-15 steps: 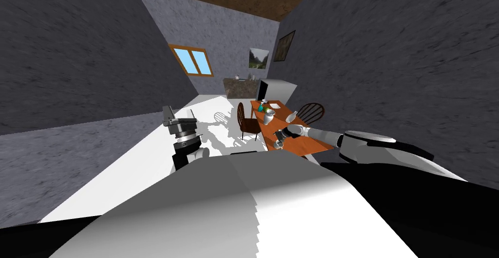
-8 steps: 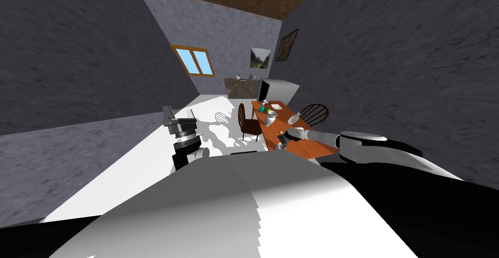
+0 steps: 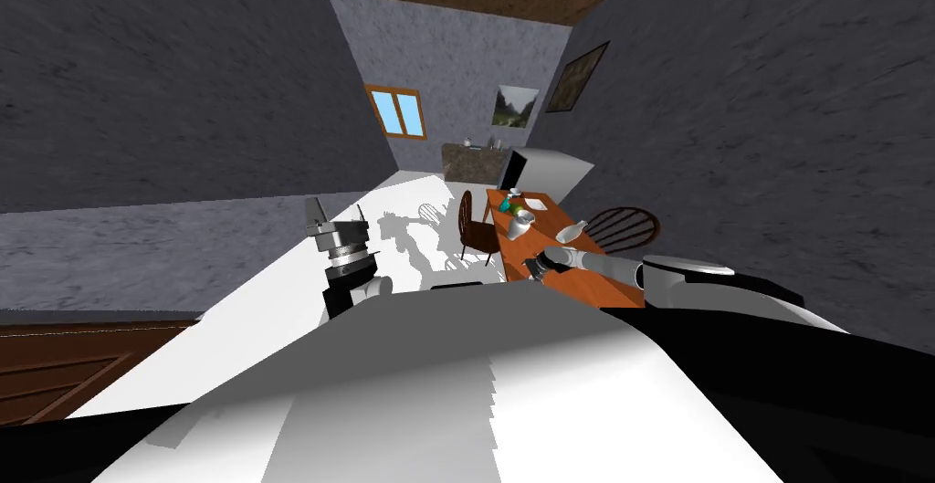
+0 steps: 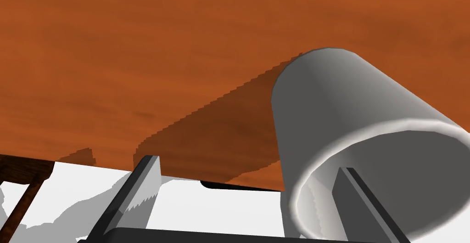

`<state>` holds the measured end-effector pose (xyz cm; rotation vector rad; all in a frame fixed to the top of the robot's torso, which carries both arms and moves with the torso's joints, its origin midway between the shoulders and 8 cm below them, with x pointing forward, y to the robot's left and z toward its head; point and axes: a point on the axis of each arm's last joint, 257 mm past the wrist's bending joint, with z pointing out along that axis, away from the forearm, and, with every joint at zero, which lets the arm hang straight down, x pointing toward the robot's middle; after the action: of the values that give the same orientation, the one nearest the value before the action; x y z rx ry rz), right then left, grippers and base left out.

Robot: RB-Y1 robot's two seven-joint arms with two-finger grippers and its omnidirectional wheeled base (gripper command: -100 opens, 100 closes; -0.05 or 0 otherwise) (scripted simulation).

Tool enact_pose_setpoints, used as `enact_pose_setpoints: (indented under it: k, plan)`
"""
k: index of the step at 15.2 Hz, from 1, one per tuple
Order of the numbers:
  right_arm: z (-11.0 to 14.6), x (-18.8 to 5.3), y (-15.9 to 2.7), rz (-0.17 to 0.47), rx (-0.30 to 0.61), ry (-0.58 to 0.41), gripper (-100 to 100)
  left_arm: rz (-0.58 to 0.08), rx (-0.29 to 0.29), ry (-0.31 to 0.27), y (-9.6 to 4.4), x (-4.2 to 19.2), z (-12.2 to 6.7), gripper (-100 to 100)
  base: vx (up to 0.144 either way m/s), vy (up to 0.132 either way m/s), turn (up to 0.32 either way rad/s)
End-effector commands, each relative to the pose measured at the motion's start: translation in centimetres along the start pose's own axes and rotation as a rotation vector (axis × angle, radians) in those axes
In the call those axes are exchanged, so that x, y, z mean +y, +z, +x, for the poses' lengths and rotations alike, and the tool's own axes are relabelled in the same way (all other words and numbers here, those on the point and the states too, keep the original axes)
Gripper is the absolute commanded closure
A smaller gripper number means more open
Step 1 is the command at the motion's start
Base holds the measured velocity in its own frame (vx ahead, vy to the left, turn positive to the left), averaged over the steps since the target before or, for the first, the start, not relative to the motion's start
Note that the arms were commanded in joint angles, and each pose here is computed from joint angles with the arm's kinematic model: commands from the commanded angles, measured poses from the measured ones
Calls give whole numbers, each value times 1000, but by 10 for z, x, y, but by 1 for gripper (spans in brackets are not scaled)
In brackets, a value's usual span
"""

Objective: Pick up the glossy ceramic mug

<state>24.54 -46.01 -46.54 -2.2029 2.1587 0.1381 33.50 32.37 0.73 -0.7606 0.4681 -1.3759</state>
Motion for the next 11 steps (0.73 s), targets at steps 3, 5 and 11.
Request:
enact_pose_setpoints:
  k: [3,5,11]
  plan:
    - [12,22,5,6,-25,97,-100,0,0,0,0,0,0,0,-80,-28,318]
    - [14,37,10,-17,-24,108,-100,0,0,0,0,0,0,0,-66,-21,214]
    - [39,74,15,2,-43,275,-100,0,0,0,0,0,0,0,-104,-9,416]
